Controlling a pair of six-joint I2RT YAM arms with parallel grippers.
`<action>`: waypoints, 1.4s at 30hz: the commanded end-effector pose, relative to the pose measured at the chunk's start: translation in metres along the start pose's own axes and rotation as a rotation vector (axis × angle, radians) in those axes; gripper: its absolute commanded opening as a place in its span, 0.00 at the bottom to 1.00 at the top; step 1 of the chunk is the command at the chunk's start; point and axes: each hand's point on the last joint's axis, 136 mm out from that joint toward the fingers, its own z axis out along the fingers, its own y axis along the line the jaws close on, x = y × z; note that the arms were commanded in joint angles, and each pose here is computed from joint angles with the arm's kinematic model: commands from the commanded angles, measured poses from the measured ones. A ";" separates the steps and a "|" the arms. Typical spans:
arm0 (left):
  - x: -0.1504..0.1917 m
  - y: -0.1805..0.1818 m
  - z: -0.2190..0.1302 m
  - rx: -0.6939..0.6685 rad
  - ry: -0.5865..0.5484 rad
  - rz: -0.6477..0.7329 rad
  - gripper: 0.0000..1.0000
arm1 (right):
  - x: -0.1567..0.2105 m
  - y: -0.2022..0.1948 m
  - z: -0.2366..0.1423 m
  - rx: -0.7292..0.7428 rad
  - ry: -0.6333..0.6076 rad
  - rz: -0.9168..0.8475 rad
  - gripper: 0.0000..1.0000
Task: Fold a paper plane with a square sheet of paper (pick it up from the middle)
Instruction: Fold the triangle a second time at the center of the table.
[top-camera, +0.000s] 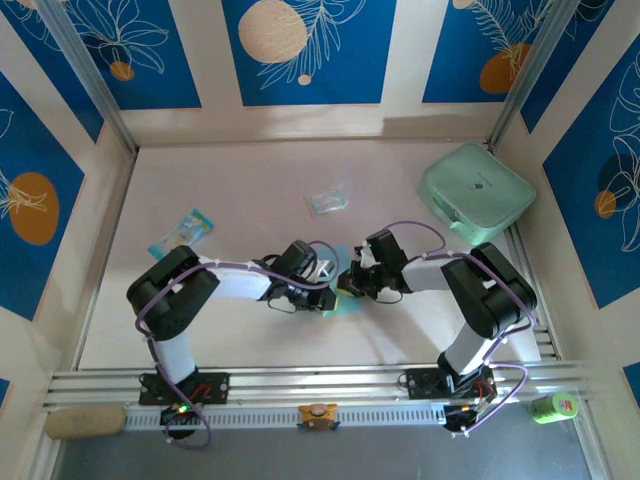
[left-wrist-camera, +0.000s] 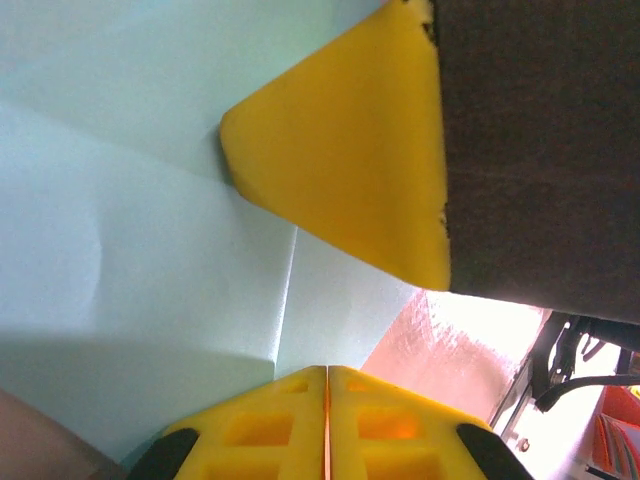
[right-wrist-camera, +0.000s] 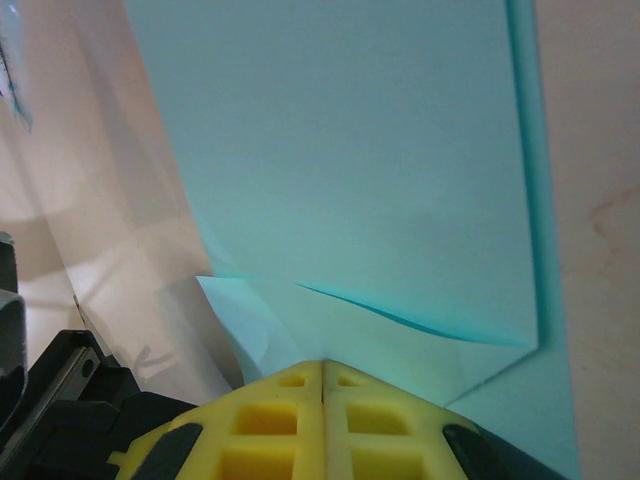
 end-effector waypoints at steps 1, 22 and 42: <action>0.012 0.001 0.001 0.017 0.043 -0.025 0.08 | 0.014 -0.040 0.001 0.123 0.026 0.086 0.01; 0.037 0.002 -0.011 0.020 0.070 -0.026 0.08 | 0.013 -0.040 0.000 0.125 0.022 0.086 0.00; -0.014 0.007 -0.002 -0.024 -0.028 -0.023 0.06 | 0.013 -0.036 -0.001 0.115 0.022 0.077 0.01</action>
